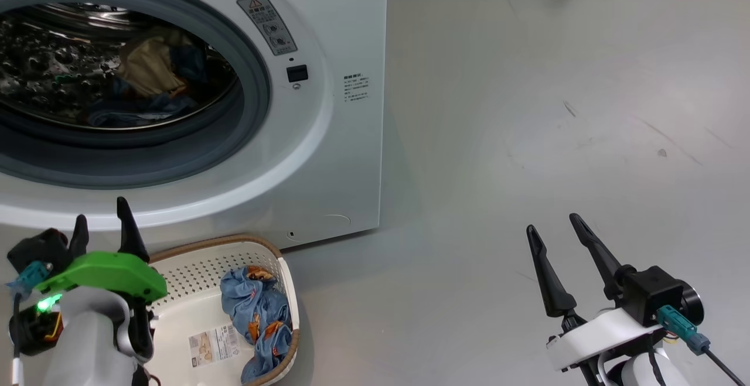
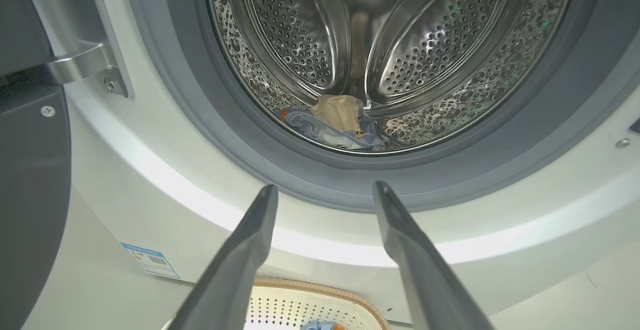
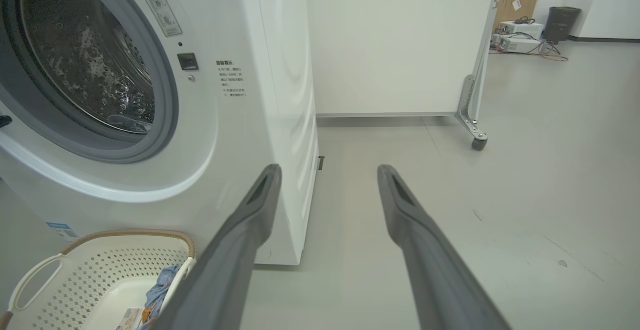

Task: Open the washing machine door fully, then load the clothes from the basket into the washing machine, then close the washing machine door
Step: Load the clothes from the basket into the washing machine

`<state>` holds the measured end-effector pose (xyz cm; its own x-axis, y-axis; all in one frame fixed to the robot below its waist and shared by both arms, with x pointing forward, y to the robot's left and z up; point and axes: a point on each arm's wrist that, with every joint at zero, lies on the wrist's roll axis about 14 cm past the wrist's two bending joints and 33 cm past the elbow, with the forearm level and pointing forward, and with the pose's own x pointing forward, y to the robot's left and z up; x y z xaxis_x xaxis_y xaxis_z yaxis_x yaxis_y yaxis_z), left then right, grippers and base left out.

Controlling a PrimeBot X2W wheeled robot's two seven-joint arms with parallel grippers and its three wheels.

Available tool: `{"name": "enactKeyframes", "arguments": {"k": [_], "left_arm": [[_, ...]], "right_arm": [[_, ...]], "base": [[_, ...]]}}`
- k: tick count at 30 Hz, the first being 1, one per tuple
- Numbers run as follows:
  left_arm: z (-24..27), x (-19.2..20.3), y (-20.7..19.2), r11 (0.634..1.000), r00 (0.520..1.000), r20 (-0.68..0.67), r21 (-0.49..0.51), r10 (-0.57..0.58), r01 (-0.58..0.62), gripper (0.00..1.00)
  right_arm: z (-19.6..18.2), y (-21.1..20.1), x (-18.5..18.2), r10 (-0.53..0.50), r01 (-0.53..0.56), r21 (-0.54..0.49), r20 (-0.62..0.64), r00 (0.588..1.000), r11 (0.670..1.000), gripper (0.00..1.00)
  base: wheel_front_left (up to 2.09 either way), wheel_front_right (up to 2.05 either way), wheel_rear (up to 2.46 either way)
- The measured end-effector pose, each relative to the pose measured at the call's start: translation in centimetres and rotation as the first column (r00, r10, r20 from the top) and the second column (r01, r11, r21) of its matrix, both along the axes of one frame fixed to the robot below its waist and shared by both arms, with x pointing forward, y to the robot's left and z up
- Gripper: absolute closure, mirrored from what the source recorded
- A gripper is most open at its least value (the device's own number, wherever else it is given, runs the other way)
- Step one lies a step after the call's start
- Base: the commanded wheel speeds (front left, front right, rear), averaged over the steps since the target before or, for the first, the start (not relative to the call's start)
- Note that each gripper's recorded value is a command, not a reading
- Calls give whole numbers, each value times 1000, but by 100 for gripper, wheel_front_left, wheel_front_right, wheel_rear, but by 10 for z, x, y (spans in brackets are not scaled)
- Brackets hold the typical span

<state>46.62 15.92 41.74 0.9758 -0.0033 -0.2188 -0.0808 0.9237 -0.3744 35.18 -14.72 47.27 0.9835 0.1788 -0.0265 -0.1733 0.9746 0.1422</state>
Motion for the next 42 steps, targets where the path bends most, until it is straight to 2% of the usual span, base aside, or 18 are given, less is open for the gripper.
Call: {"name": "enactKeyframes", "arguments": {"k": [25,42], "left_arm": [[15,-108,47,994,995,71,82,67,-73,0],[20,-152,51,993,993,82,73,90,-96,0]], "right_arm": [[20,10,-23,53,-53,-13,69,996,999,0],[21,18,-26,92,-91,-25,75,993,996,0]], "base": [[0,0,0],[0,0,0]]}}
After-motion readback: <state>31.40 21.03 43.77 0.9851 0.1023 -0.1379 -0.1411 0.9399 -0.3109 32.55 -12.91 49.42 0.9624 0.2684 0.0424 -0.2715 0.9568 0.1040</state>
